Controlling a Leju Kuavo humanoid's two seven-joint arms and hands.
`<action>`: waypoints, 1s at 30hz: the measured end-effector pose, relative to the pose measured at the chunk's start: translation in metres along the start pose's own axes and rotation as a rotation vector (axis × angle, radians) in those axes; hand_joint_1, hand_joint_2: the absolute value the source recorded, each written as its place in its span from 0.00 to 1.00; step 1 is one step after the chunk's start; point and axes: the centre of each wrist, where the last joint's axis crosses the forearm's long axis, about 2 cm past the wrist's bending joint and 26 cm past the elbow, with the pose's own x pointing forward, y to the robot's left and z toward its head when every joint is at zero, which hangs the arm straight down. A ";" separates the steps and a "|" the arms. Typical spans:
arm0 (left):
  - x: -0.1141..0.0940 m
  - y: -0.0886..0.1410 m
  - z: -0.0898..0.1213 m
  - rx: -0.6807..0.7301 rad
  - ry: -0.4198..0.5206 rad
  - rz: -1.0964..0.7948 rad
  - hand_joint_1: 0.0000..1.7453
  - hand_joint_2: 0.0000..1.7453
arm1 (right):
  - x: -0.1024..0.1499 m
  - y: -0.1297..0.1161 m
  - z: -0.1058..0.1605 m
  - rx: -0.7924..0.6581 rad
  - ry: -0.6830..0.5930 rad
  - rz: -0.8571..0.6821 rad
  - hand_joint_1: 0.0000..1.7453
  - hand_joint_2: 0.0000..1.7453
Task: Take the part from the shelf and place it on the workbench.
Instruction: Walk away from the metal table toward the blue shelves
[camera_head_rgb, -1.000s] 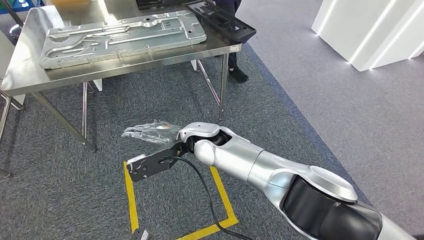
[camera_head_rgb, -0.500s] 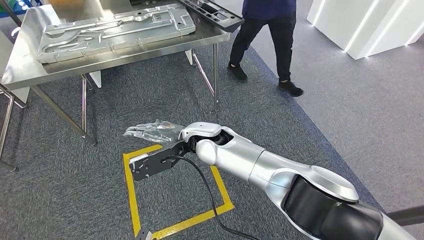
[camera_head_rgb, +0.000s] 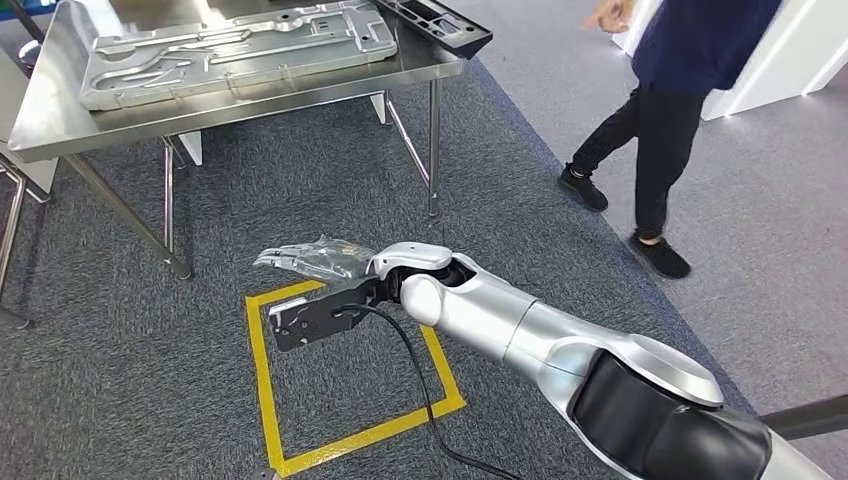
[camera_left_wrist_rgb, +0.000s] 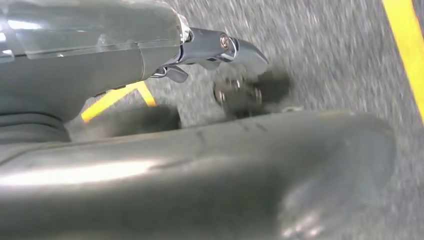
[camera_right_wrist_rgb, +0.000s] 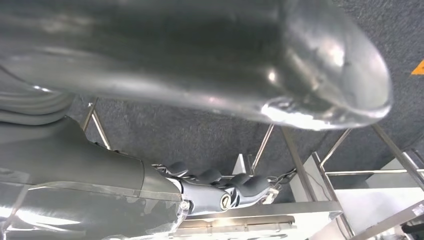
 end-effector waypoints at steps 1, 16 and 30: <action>-0.001 0.004 0.000 0.007 0.002 0.000 0.00 0.00 | -0.001 -0.001 0.001 -0.002 0.002 -0.001 0.00 0.00; 0.012 -0.008 -0.003 0.028 0.006 -0.025 0.00 0.00 | -0.025 0.010 0.022 -0.112 0.000 -0.093 0.00 0.00; 0.016 -0.014 -0.004 0.038 0.004 -0.031 0.00 0.00 | -0.040 0.020 0.030 -0.151 0.056 -0.163 0.00 0.00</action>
